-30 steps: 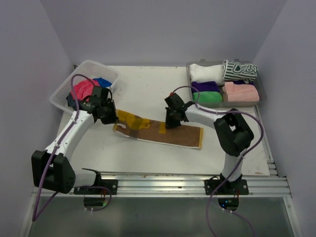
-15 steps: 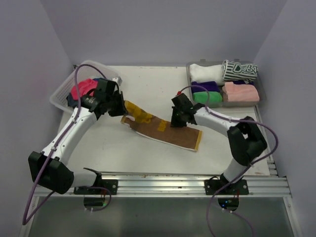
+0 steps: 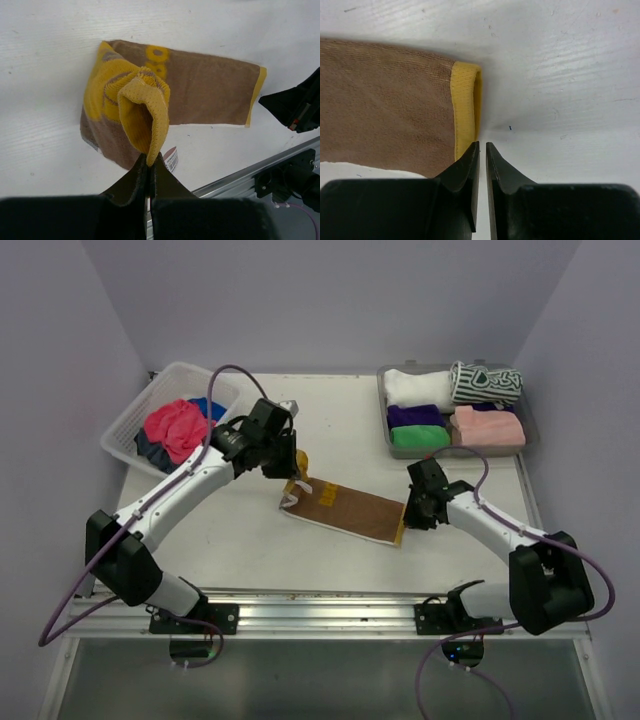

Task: Roll the towels
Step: Fold the towel

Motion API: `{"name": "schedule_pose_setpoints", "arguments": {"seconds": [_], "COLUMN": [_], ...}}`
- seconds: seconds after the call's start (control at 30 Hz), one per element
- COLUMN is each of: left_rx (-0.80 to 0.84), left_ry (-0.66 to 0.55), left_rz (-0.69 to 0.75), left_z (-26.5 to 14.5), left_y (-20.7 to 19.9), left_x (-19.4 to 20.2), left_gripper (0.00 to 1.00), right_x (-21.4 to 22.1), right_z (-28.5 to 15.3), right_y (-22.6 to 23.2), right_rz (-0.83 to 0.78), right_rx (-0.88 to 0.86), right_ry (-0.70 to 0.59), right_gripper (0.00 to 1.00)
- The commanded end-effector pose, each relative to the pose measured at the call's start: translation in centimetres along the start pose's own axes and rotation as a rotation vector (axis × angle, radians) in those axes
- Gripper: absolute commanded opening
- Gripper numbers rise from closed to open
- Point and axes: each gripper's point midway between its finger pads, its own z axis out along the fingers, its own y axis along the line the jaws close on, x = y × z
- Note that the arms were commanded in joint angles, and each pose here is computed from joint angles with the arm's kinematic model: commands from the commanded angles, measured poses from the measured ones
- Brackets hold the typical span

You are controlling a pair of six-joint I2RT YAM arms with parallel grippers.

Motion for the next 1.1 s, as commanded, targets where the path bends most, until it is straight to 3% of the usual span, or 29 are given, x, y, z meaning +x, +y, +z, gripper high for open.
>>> {"name": "schedule_pose_setpoints", "arguments": {"seconds": [0.0, 0.23, 0.4, 0.5, 0.6, 0.77, 1.07], "left_rx": [0.056, 0.066, 0.021, 0.016, -0.010, -0.006, 0.101], "left_ry": [-0.027, 0.024, 0.010, 0.016, 0.006, 0.004, 0.046], "left_rz": [0.016, 0.059, 0.058, 0.055, 0.054, 0.054, 0.069], "left_z": [0.4, 1.8, 1.1, 0.7, 0.8, 1.2, 2.4], "left_y": [-3.4, -5.3, -4.3, -3.9, -3.3, -3.6, -6.1], "left_x": [-0.6, 1.4, 1.6, 1.9, 2.0, 1.7, 1.8], "left_gripper": [0.00, 0.00, 0.00, 0.00, 0.00, 0.00, 0.00], "right_x": [0.2, 1.1, 0.4, -1.1, -2.8, -3.4, -0.9], "right_z": [0.7, 3.1, 2.6, 0.7, -1.6, -2.4, 2.9], "right_y": [0.0, -0.3, -0.1, -0.5, -0.1, 0.9, 1.2], "right_rz": [-0.020, -0.048, -0.044, -0.015, -0.011, -0.027, -0.070], "right_rx": [-0.002, 0.028, 0.030, 0.046, 0.007, -0.026, -0.002], "right_ry": [0.007, 0.058, 0.042, -0.039, -0.129, -0.124, 0.029], "right_gripper": [0.15, 0.13, 0.09, 0.09, 0.14, 0.16, 0.24]}}
